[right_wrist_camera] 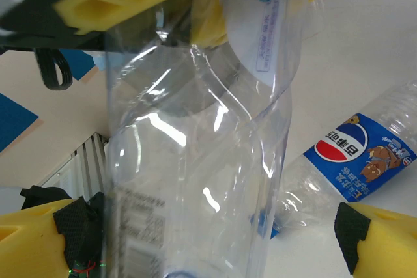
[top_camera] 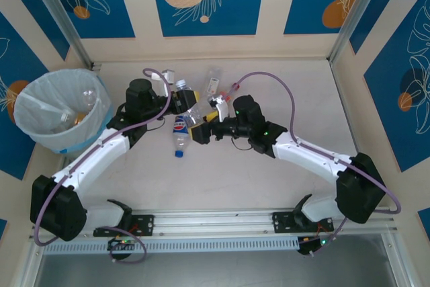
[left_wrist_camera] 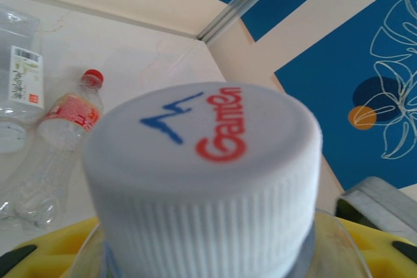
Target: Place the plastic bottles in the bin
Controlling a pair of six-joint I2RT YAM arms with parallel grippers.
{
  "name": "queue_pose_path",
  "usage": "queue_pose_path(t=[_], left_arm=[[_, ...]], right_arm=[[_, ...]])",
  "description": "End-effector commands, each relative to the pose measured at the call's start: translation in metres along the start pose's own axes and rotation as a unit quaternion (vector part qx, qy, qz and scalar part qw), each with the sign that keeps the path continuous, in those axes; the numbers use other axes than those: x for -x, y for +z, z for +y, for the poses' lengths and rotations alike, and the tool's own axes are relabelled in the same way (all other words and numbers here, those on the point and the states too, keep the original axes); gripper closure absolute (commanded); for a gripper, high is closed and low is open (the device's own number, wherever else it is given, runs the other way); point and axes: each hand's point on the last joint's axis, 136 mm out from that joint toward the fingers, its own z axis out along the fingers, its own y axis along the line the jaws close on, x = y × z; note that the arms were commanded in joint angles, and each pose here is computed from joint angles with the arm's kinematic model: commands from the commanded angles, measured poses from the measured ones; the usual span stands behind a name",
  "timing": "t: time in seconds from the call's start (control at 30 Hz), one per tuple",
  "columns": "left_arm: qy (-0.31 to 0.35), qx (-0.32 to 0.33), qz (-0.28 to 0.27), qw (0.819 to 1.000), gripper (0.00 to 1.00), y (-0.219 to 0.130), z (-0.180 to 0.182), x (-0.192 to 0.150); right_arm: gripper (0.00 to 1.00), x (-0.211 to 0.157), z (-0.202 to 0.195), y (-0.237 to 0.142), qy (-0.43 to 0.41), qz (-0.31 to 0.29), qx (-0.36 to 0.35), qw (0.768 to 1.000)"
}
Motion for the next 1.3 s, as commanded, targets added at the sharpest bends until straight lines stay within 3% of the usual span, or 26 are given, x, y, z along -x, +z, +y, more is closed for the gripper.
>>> queue_pose_path(t=[0.0,0.27,0.57,0.73,0.8,1.1,1.27], left_arm=[[0.034,0.013,-0.023,0.999,0.59,-0.01,-0.011,0.019],[0.03,0.046,-0.029,0.998,0.61,-0.013,0.001,0.025],[0.022,0.145,-0.064,0.987,0.62,-0.047,0.025,0.047],[0.021,0.202,-0.091,0.975,0.62,-0.072,0.037,0.056],[0.03,0.217,-0.099,0.971,0.61,-0.082,0.037,0.062],[0.088,0.339,-0.143,0.926,0.6,-0.149,0.033,0.095],[0.128,0.407,-0.168,0.888,0.59,-0.187,0.028,0.115]], right_arm=[[0.0,-0.003,-0.002,-0.011,-0.021,0.003,-0.02,1.0],[0.0,0.007,-0.013,-0.031,-0.029,-0.03,-0.06,0.997],[0.01,0.007,-0.058,-0.055,0.008,-0.065,-0.177,0.982],[0.0,0.0,-0.105,-0.074,0.083,-0.078,-0.286,0.951],[0.0,-0.005,-0.117,-0.08,0.111,-0.078,-0.297,0.945],[0.01,-0.015,-0.136,-0.089,0.186,-0.085,-0.287,0.936],[0.01,-0.012,-0.134,-0.087,0.185,-0.086,-0.274,0.94]])
